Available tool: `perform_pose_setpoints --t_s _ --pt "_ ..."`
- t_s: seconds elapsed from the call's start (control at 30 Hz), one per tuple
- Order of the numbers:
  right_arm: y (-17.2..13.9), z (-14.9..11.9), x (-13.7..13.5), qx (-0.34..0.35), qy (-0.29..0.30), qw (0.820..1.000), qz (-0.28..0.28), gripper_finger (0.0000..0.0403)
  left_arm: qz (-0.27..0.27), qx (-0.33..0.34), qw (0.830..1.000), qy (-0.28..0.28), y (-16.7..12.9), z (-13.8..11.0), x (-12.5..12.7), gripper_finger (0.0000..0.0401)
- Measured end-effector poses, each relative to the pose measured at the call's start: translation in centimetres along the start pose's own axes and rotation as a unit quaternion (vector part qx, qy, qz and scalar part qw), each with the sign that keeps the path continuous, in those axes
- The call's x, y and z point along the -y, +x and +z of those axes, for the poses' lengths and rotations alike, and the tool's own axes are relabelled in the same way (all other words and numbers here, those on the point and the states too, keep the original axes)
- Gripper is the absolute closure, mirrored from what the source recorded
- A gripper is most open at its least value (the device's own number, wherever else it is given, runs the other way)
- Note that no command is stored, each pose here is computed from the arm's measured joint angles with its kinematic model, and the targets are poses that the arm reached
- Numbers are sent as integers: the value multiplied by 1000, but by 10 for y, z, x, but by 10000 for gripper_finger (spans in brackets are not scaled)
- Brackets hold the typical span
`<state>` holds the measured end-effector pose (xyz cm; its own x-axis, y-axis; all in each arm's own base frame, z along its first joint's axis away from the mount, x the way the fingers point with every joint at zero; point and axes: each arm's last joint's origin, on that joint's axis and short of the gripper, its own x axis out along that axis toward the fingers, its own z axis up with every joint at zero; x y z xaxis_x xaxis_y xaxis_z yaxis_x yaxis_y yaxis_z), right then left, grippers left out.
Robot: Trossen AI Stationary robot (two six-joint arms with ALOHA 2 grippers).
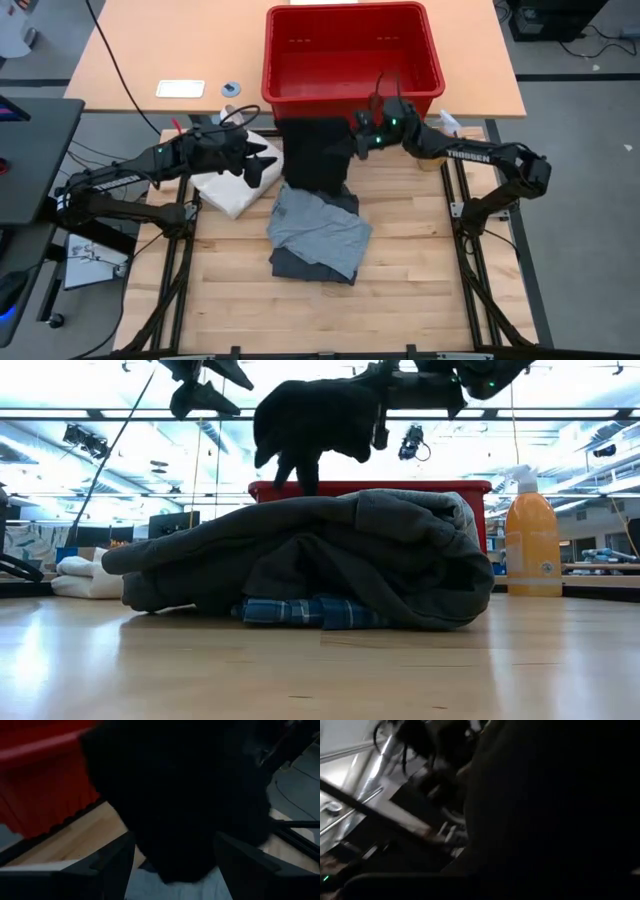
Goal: Fold Laundry from Bin
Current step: Put the black t-shirt into the red organizer bin
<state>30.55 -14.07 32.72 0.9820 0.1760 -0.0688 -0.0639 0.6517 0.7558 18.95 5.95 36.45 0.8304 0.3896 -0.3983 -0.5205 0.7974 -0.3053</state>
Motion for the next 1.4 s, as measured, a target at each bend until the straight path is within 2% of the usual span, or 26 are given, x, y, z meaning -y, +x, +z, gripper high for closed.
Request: perform_pose_setpoints --t_s 0.23,0.37,0.5,0.63,0.77,0.9,1.13,1.3,1.4 --pt "-6 52 11 76 -14 996 -55 344 -10 30 998 48 0 6 2 131" --pt "-18 87 19 122 -17 990 -69 344 -11 44 998 51 0 9 2 131" --pt "-32 124 30 164 -50 982 -84 344 -3 47 997 55 0 10 0 131" --pt "-47 157 56 190 -63 974 -102 344 30 55 996 55 1 12 -6 131" --pt "-60 185 85 196 -54 974 -102 344 75 74 994 42 2 16 -14 131" --pt "-72 209 108 209 -59 971 -100 344 95 97 990 38 3 22 -22 131" --pt "-82 230 160 210 -35 972 -98 344 135 101 985 30 19 29 -39 131" --pt "-82 228 201 201 8 974 -104 344 151 80 985 27 38 26 -46 131" --pt "-83 223 222 185 59 973 -123 344 154 66 985 28 47 24 -47 131"
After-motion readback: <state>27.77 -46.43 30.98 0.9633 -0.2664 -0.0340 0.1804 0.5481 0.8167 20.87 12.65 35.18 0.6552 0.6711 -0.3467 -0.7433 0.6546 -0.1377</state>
